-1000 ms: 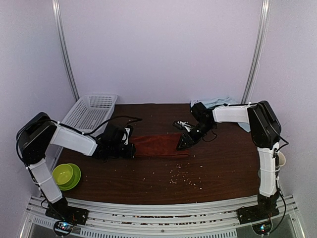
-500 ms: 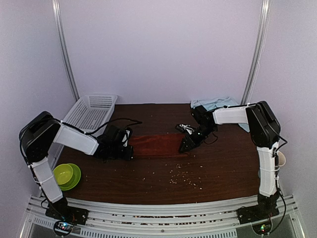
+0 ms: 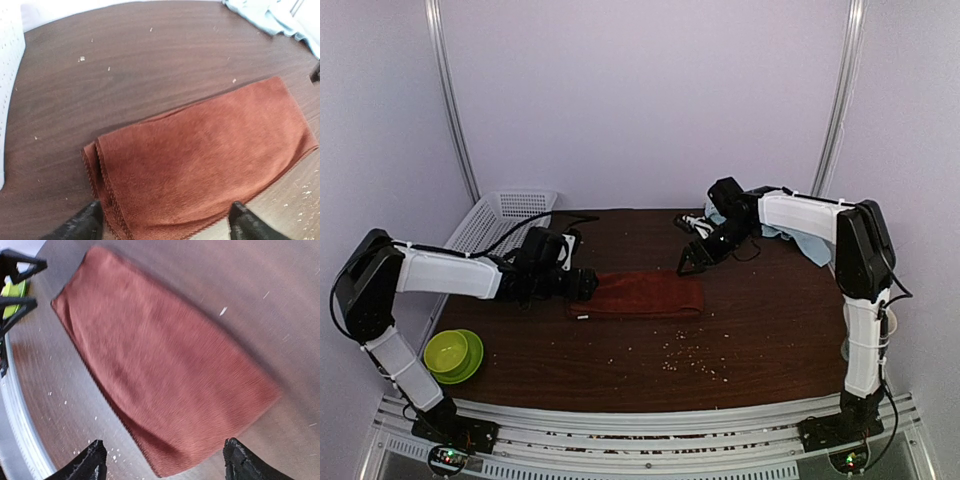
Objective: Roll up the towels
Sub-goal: Smooth out the towel at the center of the board, then rotate the towel at the center of the board, then smooth out the towel at the center of the board.
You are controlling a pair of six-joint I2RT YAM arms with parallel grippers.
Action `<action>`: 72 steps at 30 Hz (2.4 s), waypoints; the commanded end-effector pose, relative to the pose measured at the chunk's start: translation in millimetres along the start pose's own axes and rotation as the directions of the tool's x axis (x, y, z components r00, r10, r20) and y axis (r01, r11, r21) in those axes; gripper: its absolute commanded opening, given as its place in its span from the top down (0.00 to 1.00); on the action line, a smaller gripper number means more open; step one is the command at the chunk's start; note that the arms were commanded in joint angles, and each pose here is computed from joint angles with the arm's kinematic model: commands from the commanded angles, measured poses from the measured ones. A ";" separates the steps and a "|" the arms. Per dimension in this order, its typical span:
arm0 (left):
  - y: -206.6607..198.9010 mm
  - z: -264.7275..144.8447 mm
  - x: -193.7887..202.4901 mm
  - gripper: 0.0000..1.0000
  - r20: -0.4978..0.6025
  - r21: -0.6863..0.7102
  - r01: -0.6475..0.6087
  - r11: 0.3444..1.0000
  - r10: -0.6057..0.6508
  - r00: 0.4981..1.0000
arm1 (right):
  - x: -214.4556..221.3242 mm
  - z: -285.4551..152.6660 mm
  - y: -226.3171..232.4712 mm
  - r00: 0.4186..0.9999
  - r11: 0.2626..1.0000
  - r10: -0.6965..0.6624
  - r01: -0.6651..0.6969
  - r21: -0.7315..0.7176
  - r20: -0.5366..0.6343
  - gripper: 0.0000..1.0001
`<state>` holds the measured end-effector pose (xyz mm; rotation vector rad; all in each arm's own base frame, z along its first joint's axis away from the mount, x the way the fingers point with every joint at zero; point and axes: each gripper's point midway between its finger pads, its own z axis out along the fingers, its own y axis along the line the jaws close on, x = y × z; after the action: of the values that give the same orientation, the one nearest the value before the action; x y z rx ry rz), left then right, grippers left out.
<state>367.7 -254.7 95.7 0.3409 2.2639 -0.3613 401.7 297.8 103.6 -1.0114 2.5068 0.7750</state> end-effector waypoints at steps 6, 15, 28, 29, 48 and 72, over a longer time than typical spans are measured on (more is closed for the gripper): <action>-34.7 -3.3 2.1 0.02 0.032 0.105 0.048 0.993 -0.052 0.998 | -63.2 -24.9 -70.3 0.984 0.898 -0.085 0.008 0.440 0.156 0.05; -72.1 -8.6 33.6 0.02 -0.002 0.192 0.109 0.975 -0.111 0.994 | -76.7 -11.8 -126.8 0.983 0.659 -0.128 -0.014 0.752 0.131 0.00; -78.2 9.4 68.8 0.02 -0.086 0.159 0.110 0.981 -0.097 0.992 | -40.5 23.4 -132.5 0.993 0.650 -0.119 0.096 0.754 -0.024 0.00; -77.0 10.8 69.8 0.02 -0.088 0.152 0.106 0.983 -0.093 0.992 | -36.1 22.8 -130.0 0.992 0.656 -0.121 0.107 0.747 -0.035 0.00; -29.7 82.0 17.4 0.02 -0.056 -0.016 -0.009 1.000 0.008 0.998 | 64.5 19.2 -83.6 0.978 0.788 -0.099 0.191 0.586 -0.186 0.00; -6.4 94.2 -119.2 0.02 0.116 0.028 -0.010 1.000 0.007 0.993 | 21.2 -46.7 13.9 0.973 0.918 -0.211 0.164 0.362 0.093 0.00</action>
<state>498.0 -287.8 59.6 0.2680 2.2955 -0.2989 358.5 239.8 101.6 -1.0082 2.3827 0.1629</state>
